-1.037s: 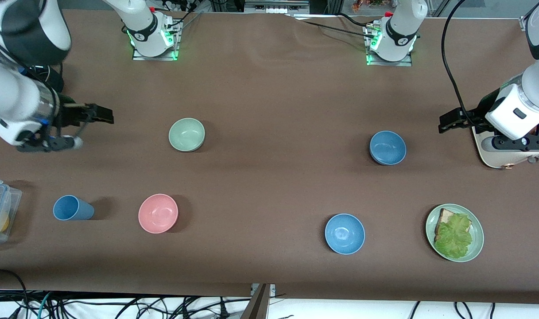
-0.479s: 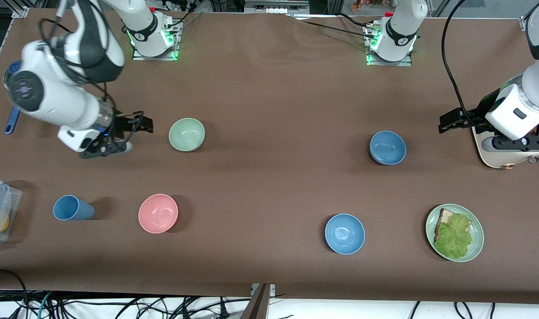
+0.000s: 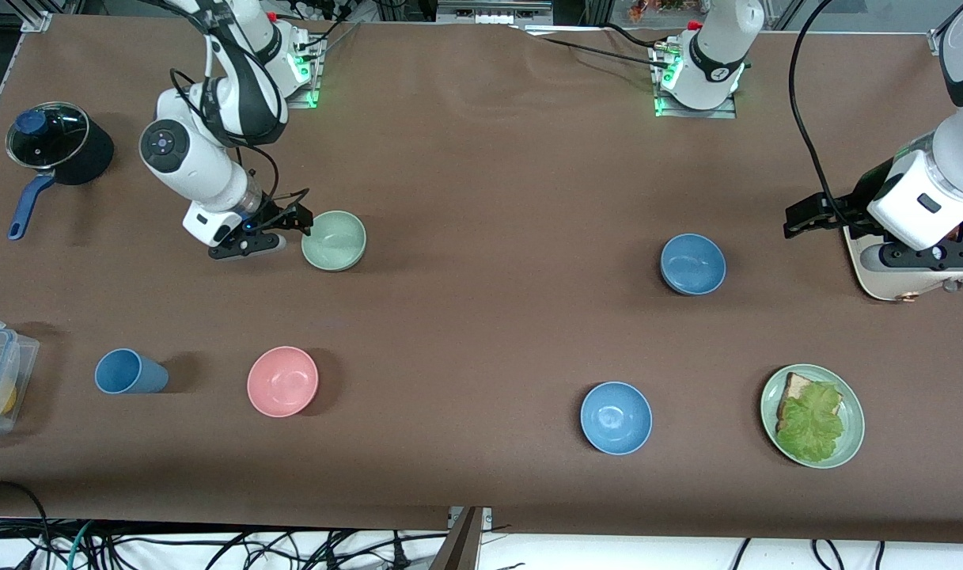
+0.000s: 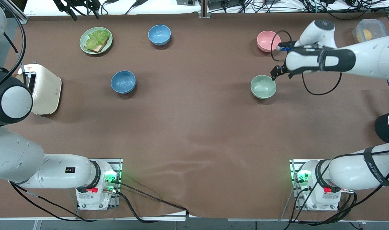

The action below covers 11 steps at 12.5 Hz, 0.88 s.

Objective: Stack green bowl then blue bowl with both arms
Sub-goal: 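Reach the right gripper down to the pale green bowl's rim, then close the right gripper on the green bowl's rim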

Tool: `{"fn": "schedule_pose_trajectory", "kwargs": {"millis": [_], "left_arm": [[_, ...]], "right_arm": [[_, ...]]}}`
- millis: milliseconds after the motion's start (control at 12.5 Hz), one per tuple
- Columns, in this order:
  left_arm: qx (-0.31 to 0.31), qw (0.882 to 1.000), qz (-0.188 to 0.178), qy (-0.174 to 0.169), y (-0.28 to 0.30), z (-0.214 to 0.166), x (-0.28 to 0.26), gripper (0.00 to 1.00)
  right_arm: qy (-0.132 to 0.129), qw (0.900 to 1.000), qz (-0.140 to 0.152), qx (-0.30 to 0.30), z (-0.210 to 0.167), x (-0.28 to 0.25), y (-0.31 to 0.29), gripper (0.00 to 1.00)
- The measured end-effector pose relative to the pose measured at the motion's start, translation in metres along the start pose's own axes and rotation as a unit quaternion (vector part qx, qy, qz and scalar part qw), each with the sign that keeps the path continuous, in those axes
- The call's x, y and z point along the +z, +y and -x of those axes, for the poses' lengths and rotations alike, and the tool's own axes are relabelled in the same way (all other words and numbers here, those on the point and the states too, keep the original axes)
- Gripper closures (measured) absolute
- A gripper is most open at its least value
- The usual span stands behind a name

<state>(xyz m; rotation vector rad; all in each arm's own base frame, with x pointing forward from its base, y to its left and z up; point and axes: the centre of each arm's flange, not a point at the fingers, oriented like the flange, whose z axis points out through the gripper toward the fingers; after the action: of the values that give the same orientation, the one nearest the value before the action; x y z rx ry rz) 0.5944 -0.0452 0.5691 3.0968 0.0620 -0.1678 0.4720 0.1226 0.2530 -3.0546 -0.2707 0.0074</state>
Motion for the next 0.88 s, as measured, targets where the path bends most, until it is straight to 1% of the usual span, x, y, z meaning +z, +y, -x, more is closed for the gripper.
{"fn": "schedule_pose_trajectory", "kwargs": {"millis": [80,160,239,319,399,479,638,878], "left_arm": [[0.000,1.000,0.000,0.000,0.000,0.000,0.000,0.00],[0.000,1.000,0.000,0.000,0.000,0.000,0.000,0.00],[0.000,1.000,0.000,0.000,0.000,0.000,0.000,0.00],[0.000,1.000,0.000,0.000,0.000,0.000,0.000,0.00],[0.000,1.000,0.000,0.000,0.000,0.000,0.000,0.00],[0.000,1.000,0.000,0.000,0.000,0.000,0.000,0.00],[0.000,1.000,0.000,0.000,0.000,0.000,0.000,0.00],[0.000,1.000,0.000,0.000,0.000,0.000,0.000,0.00]], "right_arm": [[0.005,1.000,0.000,0.001,0.004,0.014,-0.001,0.02],[0.006,1.000,-0.001,0.002,0.006,0.026,-0.003,0.05],[0.008,1.000,-0.002,0.004,0.007,0.035,-0.009,0.06],[0.009,1.000,-0.004,0.010,0.007,0.042,-0.015,0.15],[0.009,1.000,-0.006,0.013,0.008,0.047,-0.020,0.15],[0.008,1.000,-0.007,0.016,0.009,0.050,-0.023,0.23],[0.007,1.000,-0.007,0.019,0.009,0.052,-0.024,0.50],[0.009,1.000,-0.008,0.021,0.007,0.051,-0.024,0.85]]}}
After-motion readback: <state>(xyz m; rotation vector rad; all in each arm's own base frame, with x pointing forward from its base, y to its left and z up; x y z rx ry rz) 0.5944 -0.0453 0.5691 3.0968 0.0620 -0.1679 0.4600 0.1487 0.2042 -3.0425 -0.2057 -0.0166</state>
